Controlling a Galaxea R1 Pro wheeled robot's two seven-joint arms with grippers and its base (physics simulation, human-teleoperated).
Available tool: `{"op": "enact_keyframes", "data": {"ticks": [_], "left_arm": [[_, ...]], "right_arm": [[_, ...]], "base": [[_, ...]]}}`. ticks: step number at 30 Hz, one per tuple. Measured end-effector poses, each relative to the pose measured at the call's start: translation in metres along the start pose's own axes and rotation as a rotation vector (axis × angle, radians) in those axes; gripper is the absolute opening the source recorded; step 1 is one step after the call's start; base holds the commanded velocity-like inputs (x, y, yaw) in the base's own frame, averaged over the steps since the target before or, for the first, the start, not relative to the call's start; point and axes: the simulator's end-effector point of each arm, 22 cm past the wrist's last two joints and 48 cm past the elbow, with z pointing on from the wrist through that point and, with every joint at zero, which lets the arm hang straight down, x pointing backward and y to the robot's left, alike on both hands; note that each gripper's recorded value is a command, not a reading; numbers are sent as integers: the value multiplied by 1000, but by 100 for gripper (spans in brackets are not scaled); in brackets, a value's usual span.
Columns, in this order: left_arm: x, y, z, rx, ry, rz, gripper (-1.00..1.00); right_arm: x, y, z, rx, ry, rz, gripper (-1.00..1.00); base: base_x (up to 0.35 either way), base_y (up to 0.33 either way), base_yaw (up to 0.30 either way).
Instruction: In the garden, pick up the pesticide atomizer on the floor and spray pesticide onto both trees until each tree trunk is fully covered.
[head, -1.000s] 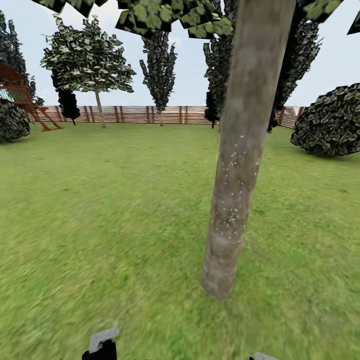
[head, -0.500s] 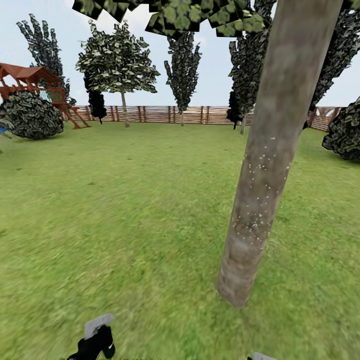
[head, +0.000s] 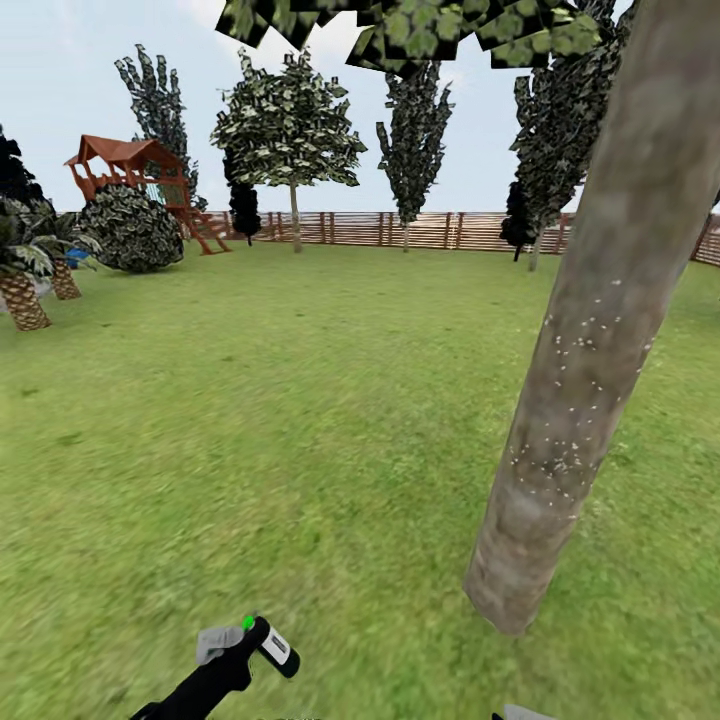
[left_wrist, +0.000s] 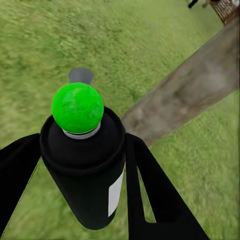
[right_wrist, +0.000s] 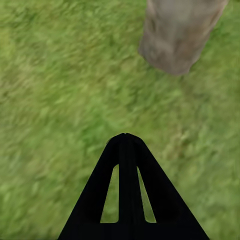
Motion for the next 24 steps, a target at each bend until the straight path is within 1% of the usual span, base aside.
{"op": "enact_keyframes", "data": {"ticks": [1, 4, 7, 8, 9, 10, 12, 14, 15, 16, 17, 18, 19, 20, 21, 22, 24], "left_arm": [[-4, -1, -2, 15, -13, 8, -100], [-8, -3, -7, 47, -24, 19, -100], [-19, 3, -11, 45, -52, 17, -100], [-20, 5, -11, 43, -55, 15, -100], [-20, 5, -11, 40, -55, 13, -100], [-20, 6, -10, 39, -55, 12, -100], [-21, 5, -11, 42, -55, 13, -100], [-20, 5, -11, 46, -53, 18, -100], [-20, 5, -11, 48, -51, 20, -100], [-19, 4, -11, 50, -50, 21, -100], [-19, 3, -11, 51, -48, 22, -100], [-19, 3, -11, 52, -47, 22, -100], [-18, 3, -11, 53, -47, 23, -100], [-18, 2, -11, 55, -45, 24, -100], [-18, 2, -11, 56, -45, 25, -100], [-18, 2, -11, 57, -45, 26, -100], [-18, 0, -11, 62, -45, 27, -100]], "right_arm": [[0, 0, 0, -1, 0, 0, -100], [0, 0, 0, -1, 1, 0, -100], [-1, 0, 0, -3, -3, -2, -100], [-3, 2, 0, -11, -6, -2, -100], [-5, 5, 1, -31, -9, -2, -100], [-7, 11, 1, -69, -12, 0, -100], [-18, 28, 4, -165, -11, 4, -100], [-33, 42, 5, -293, 66, -15, -100], [-45, 45, 1, -360, 105, -12, -100], [-61, 48, -6, -431, 138, 6, -100], [-83, 51, -16, -503, 157, 27, -100], [-109, 52, -28, -564, 162, 44, -100], [-136, 51, -41, -608, 155, 57, -100], [-172, 45, -58, -641, 133, 77, -100], [-194, 38, -68, -648, 109, 87, -100], [-211, 33, -77, -654, 93, 95, -100], [-237, 27, -97, -681, 74, 95, -100]], "base": [[0, 0, 181], [0, 0, 95], [0, 0, 21], [0, 0, 8], [0, 0, 5], [0, 0, 3], [0, 0, 2], [0, 0, 0], [0, 0, 0], [0, 0, 0], [0, 0, 0], [0, 0, 0], [0, 0, 0], [0, 0, 0], [0, 0, 0], [0, 0, 0], [0, 0, 0]]}}
